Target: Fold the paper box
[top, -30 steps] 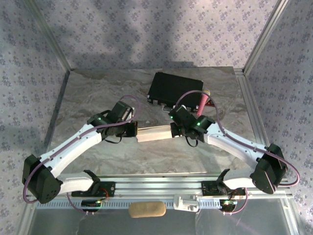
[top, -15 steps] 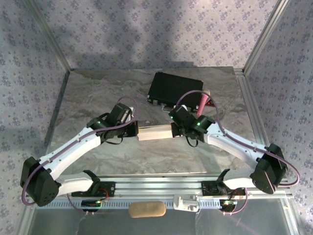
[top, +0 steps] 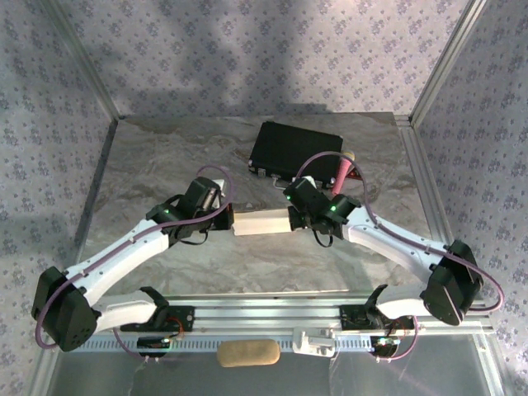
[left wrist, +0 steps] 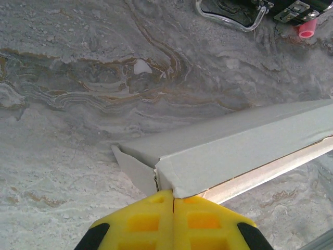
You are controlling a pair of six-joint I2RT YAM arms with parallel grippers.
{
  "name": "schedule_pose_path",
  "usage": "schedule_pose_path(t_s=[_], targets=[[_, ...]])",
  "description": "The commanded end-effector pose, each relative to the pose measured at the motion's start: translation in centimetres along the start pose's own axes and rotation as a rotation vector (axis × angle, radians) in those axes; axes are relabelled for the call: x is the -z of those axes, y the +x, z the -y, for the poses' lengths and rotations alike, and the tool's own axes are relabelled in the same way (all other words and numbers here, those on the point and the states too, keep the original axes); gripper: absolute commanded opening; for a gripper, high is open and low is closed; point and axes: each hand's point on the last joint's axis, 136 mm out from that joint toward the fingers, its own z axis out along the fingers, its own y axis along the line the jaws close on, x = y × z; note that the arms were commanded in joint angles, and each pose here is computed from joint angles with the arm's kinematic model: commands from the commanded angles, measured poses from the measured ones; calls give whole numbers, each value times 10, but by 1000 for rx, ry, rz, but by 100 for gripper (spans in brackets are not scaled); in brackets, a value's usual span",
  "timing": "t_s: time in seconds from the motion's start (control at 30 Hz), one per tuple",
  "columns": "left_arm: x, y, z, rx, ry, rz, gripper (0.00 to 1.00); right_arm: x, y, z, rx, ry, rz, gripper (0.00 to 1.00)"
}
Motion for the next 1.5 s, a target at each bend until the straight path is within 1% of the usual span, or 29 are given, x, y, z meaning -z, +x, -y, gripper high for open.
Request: schedule_pose_path(t_s=[0.0,0.1,0.3,0.43,0.47,0.57,0.7,0.8,0.93,1.0,1.1,1.17,1.27,1.37,1.4,1.47], targets=[[-15,27,-25,-34,-98,-99,0,-9,7,-5,36,-13,-41,0],[-19,30,-34,-48,-136,-109,0,-12,7,-2,43,-2,-42,0],[-30,38,-43,-47,-164,-129,0,-17,11,3,41,19,-54,0],[-33,40,-46,-45,-175,-134,0,-12,8,4,21,17,-44,0],[-33,39,-45,-45,-174,-132,0,-7,6,4,10,7,-36,2],[-33,39,-46,-47,-178,-130,0,10,-2,-3,-31,-55,7,15],[-31,37,-44,-49,-173,-128,0,31,-7,-9,-94,-126,42,29],[-31,36,-42,-51,-168,-127,0,43,-9,-6,-164,-141,69,33],[-31,36,-39,-56,-164,-130,0,57,-14,3,-374,-175,129,45],[-31,37,-39,-57,-166,-131,0,60,-12,13,-555,-176,137,53],[-31,37,-39,-58,-168,-129,0,57,-23,10,-801,-281,170,64],[-32,38,-39,-58,-169,-130,0,54,-24,10,-977,-325,157,67],[-32,38,-38,-61,-169,-130,0,46,-23,6,-1184,-392,113,70],[-32,38,-38,-62,-169,-129,0,37,-21,2,-1324,-441,81,71],[-31,37,-37,-64,-167,-128,0,35,-22,2,-1348,-453,86,72],[-31,37,-37,-65,-166,-127,0,27,-19,2,-1376,-458,59,73]])
